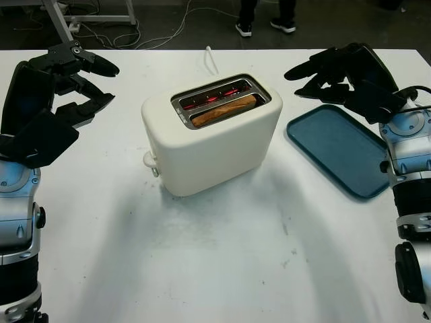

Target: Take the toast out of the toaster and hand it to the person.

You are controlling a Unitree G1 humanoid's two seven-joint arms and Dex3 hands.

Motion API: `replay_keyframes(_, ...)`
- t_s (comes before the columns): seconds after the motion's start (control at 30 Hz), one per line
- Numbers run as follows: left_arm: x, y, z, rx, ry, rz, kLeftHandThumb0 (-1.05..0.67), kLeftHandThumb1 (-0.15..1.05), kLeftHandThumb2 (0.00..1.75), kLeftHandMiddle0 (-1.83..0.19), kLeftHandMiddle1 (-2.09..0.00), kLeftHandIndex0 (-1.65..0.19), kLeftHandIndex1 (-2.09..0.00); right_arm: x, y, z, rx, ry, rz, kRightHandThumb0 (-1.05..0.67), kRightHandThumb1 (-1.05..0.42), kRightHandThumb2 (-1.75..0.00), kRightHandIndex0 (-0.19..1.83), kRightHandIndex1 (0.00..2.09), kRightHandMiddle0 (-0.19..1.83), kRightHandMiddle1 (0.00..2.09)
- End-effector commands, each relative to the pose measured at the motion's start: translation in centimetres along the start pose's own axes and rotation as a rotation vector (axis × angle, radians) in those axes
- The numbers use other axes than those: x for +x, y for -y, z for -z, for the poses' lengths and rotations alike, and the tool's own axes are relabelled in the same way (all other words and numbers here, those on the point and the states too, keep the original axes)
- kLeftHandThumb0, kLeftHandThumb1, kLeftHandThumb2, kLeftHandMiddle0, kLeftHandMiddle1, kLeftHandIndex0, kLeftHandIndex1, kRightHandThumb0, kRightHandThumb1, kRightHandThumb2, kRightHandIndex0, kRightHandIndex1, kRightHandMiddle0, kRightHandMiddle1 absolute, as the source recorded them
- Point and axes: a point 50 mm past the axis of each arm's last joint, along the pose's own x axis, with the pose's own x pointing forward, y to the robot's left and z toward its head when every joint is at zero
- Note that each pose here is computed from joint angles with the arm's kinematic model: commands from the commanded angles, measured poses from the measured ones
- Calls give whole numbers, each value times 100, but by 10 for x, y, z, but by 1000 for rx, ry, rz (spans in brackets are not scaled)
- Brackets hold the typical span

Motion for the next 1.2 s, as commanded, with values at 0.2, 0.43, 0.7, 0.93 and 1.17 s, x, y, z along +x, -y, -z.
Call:
replay_keyframes(0.2, -4, 0, 4, -17, -6, -1, -10, 77, 32, -63, -124, -61, -90, -1, 2, -3, -2, 17, 8, -9, -79, 0, 97, 76, 116, 2)
replay_keyframes(0.43, -10, 0, 12, -29, -31, -11, -10, 78, 33, -58, -123, -59, -88, -4, 1, -4, -9, 12, 35, -14, -79, 0, 96, 78, 116, 2)
replay_keyframes(0.7, -14, 1, 15, -19, -62, -4, -9, 82, 30, -55, -120, -57, -86, -14, -1, -1, -14, -2, 48, -8, -80, 0, 97, 80, 115, 1)
replay_keyframes(0.93, -13, 0, 14, -17, -52, -9, -13, 84, 26, -58, -119, -61, -84, -15, 4, 4, 30, 9, 64, -6, -80, 0, 95, 86, 116, 1)
replay_keyframes(1.17, -13, 0, 13, -26, -65, -10, -11, 85, 23, -58, -118, -61, -82, -13, 2, 4, 14, 3, 67, -9, -79, 0, 92, 88, 116, 1)
